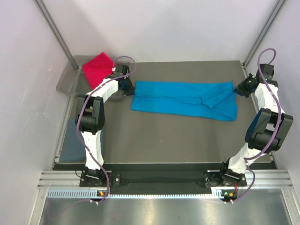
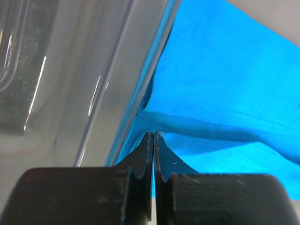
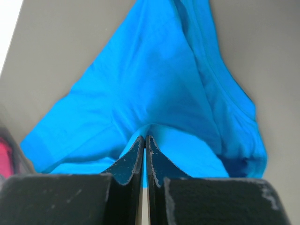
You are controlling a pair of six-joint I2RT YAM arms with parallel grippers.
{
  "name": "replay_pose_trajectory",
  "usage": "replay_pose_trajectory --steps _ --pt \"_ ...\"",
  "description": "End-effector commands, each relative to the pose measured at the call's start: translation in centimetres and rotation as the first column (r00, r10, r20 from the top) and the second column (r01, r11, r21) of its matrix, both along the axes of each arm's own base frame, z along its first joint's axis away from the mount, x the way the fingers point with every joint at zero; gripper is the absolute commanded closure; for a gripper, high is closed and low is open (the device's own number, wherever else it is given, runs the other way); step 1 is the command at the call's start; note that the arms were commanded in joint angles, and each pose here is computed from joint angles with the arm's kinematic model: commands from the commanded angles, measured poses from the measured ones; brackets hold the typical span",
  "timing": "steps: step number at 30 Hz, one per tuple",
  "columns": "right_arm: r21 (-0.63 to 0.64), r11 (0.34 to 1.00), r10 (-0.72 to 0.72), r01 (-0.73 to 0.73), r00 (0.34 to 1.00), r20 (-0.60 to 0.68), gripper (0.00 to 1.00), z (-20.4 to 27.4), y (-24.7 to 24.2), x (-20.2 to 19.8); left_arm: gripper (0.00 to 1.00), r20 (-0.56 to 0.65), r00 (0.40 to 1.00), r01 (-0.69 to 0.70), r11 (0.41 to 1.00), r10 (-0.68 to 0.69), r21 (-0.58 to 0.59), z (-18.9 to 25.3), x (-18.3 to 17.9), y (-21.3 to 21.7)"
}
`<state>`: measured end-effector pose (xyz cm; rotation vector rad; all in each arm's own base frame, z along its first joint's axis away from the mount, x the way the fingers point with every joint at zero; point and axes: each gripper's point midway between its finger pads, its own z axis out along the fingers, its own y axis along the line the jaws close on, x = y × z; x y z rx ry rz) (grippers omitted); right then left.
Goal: Fold and stack the t-shirts
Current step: Fold the tshirt
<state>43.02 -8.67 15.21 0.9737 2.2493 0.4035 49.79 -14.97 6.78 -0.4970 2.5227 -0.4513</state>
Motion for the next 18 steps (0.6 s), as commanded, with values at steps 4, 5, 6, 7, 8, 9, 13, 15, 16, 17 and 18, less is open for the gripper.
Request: replay_pose_trajectory --steps 4,5,6,7,8,9,13,15,16,17,18 --pt "0.002 1.0 0.017 -0.017 0.996 0.085 1.0 2.0 0.5 3.3 1.0 0.037 0.999 -0.039 0.999 0.038 0.016 0.4 1.9 1.0" --pt "0.001 1.0 0.018 -0.018 0.996 0.091 1.0 2.2 0.5 3.6 1.0 0.034 0.999 -0.04 0.999 0.039 0.021 0.3 1.9 1.1" --pt "0.003 1.0 0.02 -0.02 0.995 0.094 1.0 2.2 0.7 3.8 1.0 0.036 0.998 -0.043 0.999 0.042 0.023 0.3 2.1 1.2" --pt "0.005 1.0 0.019 -0.019 0.996 0.091 1.0 2.0 0.6 4.0 1.0 0.037 0.998 -0.047 0.999 0.046 0.027 0.3 2.1 1.3" --pt "0.005 1.0 0.019 -0.02 0.995 0.094 1.0 2.1 0.6 4.2 1.0 0.034 0.998 -0.048 0.998 0.047 0.029 0.2 2.1 1.3" --pt "0.008 1.0 0.017 -0.018 0.996 0.092 1.0 2.0 0.6 4.3 1.0 0.036 0.998 -0.05 0.998 0.049 0.03 0.2 2.2 1.4" --pt "-0.004 1.0 0.007 -0.007 0.996 0.085 1.0 1.7 0.1 4.8 1.0 0.03 0.998 -0.055 0.998 0.054 0.037 -0.1 2.1 1.7" --pt "-0.003 1.0 0.004 -0.004 0.996 0.093 1.0 2.0 0.0 5.1 1.0 0.024 0.998 -0.062 0.997 0.061 0.044 -0.4 2.2 2.0" --pt "-0.001 1.0 0.002 -0.002 0.996 0.088 1.0 1.7 -0.1 5.3 1.0 0.023 0.998 -0.066 0.997 0.065 0.045 -0.4 2.2 2.1" --pt "-0.001 1.0 0.003 -0.003 0.995 0.099 1.0 2.1 -0.1 5.5 1.0 0.023 0.997 -0.069 0.997 0.068 0.045 -0.4 2.2 2.2" --pt "0.003 1.0 0.0 -0.001 0.996 0.091 1.0 1.8 -0.1 5.6 1.0 0.022 0.997 -0.078 0.996 0.077 0.05 -0.4 2.3 2.4"
